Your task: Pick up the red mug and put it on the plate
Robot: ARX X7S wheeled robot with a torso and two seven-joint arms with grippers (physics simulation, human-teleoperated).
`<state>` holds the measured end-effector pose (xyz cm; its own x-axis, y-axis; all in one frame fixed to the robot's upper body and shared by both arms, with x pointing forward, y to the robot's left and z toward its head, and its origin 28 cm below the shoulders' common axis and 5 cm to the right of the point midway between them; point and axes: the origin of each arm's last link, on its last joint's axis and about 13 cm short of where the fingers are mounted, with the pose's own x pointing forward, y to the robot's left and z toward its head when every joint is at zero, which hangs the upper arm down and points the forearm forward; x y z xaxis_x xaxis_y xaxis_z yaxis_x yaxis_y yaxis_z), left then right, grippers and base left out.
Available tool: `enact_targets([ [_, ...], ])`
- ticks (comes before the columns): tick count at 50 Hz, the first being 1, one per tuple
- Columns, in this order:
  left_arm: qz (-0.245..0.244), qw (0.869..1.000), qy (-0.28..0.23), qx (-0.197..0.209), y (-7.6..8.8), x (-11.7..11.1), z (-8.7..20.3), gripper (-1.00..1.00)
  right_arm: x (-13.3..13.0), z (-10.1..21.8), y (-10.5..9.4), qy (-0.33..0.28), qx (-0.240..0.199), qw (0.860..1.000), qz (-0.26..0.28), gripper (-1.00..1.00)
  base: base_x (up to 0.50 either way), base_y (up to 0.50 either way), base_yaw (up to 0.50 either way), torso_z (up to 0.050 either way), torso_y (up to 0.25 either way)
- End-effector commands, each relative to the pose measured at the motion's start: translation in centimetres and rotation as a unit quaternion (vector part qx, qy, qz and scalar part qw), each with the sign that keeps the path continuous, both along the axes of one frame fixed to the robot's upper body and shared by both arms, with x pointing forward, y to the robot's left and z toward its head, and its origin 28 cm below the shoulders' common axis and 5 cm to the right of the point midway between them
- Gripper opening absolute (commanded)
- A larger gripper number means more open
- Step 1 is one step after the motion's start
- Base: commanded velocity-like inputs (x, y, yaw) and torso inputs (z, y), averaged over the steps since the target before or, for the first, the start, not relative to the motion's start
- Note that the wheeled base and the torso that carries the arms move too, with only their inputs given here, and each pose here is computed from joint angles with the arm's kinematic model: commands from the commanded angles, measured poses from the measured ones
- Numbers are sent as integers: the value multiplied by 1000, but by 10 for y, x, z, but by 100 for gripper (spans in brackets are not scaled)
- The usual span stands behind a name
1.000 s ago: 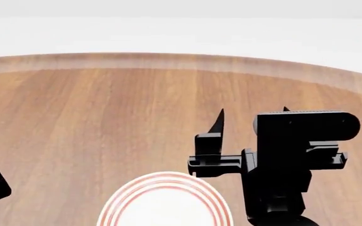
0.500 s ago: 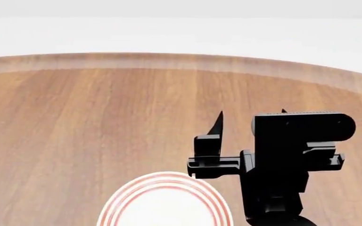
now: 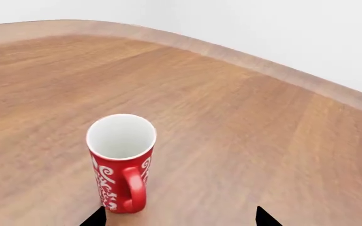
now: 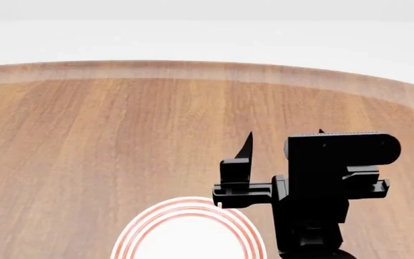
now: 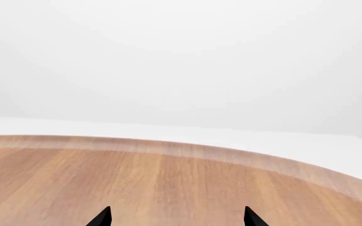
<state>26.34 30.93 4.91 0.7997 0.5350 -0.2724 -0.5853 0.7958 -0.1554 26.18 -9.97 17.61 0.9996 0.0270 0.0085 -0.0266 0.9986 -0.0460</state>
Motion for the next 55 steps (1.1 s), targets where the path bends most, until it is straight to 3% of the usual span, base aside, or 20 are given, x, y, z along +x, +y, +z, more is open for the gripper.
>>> enact_targets([
  [1,11,1000,19,1,10,12,-7,100,1,-3,1,3,0,1000,2,100,0,0,0,0,0],
  [26,26,999,47,0,26,31,-15,100,2,-6,2,7,-1,1000,6,100,0,0,0,0,0],
  [55,47,995,83,-35,50,52,-21,100,1,-9,3,10,-1,1000,9,100,0,0,0,0,0],
])
